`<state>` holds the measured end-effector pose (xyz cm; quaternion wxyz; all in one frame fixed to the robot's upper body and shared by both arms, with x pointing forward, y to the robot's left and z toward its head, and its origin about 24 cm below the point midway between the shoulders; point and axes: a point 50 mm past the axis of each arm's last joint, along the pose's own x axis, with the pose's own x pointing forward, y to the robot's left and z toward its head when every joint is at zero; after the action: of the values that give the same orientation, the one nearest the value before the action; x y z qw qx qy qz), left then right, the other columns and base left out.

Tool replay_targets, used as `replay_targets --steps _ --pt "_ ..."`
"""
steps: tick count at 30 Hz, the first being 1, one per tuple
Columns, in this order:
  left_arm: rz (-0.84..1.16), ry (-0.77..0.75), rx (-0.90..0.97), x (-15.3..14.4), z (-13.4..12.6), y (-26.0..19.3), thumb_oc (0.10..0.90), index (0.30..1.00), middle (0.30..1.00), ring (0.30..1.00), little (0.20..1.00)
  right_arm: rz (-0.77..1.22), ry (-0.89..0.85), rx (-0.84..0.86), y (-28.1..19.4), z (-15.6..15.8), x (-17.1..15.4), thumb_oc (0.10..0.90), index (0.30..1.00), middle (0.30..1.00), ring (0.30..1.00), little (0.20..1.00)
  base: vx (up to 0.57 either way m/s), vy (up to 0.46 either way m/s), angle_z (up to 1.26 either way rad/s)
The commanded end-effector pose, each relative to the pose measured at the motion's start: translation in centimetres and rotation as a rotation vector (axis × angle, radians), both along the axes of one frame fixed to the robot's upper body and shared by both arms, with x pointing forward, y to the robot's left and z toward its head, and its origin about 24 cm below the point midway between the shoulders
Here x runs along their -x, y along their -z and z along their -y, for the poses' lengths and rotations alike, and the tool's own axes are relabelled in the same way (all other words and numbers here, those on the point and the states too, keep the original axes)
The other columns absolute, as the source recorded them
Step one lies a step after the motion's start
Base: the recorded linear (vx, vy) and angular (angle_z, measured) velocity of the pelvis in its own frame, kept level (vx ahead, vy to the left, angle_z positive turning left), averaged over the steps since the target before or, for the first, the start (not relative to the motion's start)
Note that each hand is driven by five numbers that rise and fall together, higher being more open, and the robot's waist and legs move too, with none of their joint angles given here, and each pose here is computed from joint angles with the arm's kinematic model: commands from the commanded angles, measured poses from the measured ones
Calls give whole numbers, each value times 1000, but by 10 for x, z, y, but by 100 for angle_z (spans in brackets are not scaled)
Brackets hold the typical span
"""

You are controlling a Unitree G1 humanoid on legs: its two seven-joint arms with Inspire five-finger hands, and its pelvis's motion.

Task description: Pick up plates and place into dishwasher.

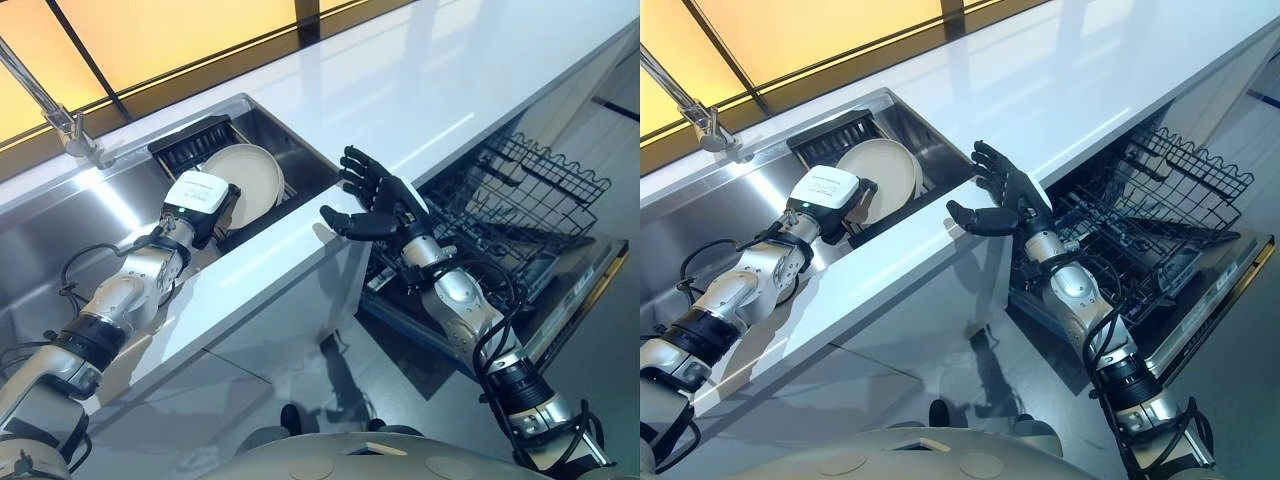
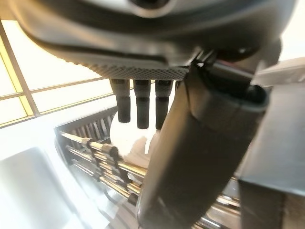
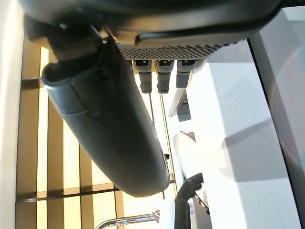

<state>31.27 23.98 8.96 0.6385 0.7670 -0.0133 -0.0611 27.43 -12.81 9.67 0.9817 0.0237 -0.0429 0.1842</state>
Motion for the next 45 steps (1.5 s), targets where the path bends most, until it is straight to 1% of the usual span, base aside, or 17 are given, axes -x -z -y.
replay_targets --steps 1,5,12,14,17,20,24,25,26,29,32,36,40,42,43,44,45 --pt "254 -41 24 -28 1 -44 100 300 300 300 200 251 -85 -113 -52 -17 0 800 900 900 900 900 13 -32 -14" --pt "288 -53 29 -26 -3 -45 100 300 300 300 200 250 -82 -112 -50 -15 2 800 900 900 900 900 -3 -13 -3" --pt "380 -14 31 -19 -5 -62 100 300 300 300 200 263 -76 -98 -51 -13 4 800 900 900 900 900 -26 -8 0" --pt "440 24 36 -11 -5 -77 100 300 300 300 200 273 -65 -89 -52 -10 6 800 900 900 900 900 -50 -1 1" --pt "463 41 47 -7 -7 -82 100 300 300 300 200 280 -59 -82 -53 -8 6 800 900 900 900 900 -25 2 2" --pt "513 82 66 5 -7 -93 100 300 300 300 200 287 -43 -73 -54 -4 8 800 900 900 900 900 -49 12 2" --pt "536 69 121 14 -13 -101 100 300 300 300 200 293 -30 -67 -55 -1 7 800 900 900 900 900 -47 15 10" --pt "525 56 137 15 -15 -101 396 554 554 554 496 293 -28 -66 -55 -1 7 800 900 900 900 900 -43 9 14" --pt "495 43 160 15 -17 -99 800 900 900 900 900 294 -26 -66 -56 -1 6 800 900 900 900 900 -40 9 12" --pt "348 -14 249 15 -21 -89 800 900 900 900 900 295 -22 -59 -57 -1 5 800 900 900 900 900 -29 11 6" --pt "223 -63 278 14 -23 -79 800 900 900 900 900 297 -23 -53 -60 -3 4 800 900 900 900 900 -28 13 4" --pt "152 -101 261 12 -26 -78 800 900 900 900 900 296 -20 -50 -61 -2 2 800 900 900 900 900 -4 3 1" --pt "145 -120 275 11 -31 -80 800 900 900 900 900 298 -15 -49 -62 0 1 800 900 900 900 900 -3 1 1" --pt "156 -137 319 11 -34 -82 800 900 900 900 900 299 -13 -50 -62 1 0 800 900 900 900 900 0 0 0" --pt "155 -148 406 10 -36 -81 800 900 900 900 900 300 -10 -50 -62 0 0 800 900 900 900 900 0 0 0" --pt "153 -149 421 10 -36 -81 800 900 900 900 900 300 -10 -51 -62 0 0 800 900 900 900 900 0 0 0" --pt "139 -152 547 8 -34 -78 800 900 900 900 900 300 -6 -53 -62 0 0 800 900 900 900 900 0 0 0"
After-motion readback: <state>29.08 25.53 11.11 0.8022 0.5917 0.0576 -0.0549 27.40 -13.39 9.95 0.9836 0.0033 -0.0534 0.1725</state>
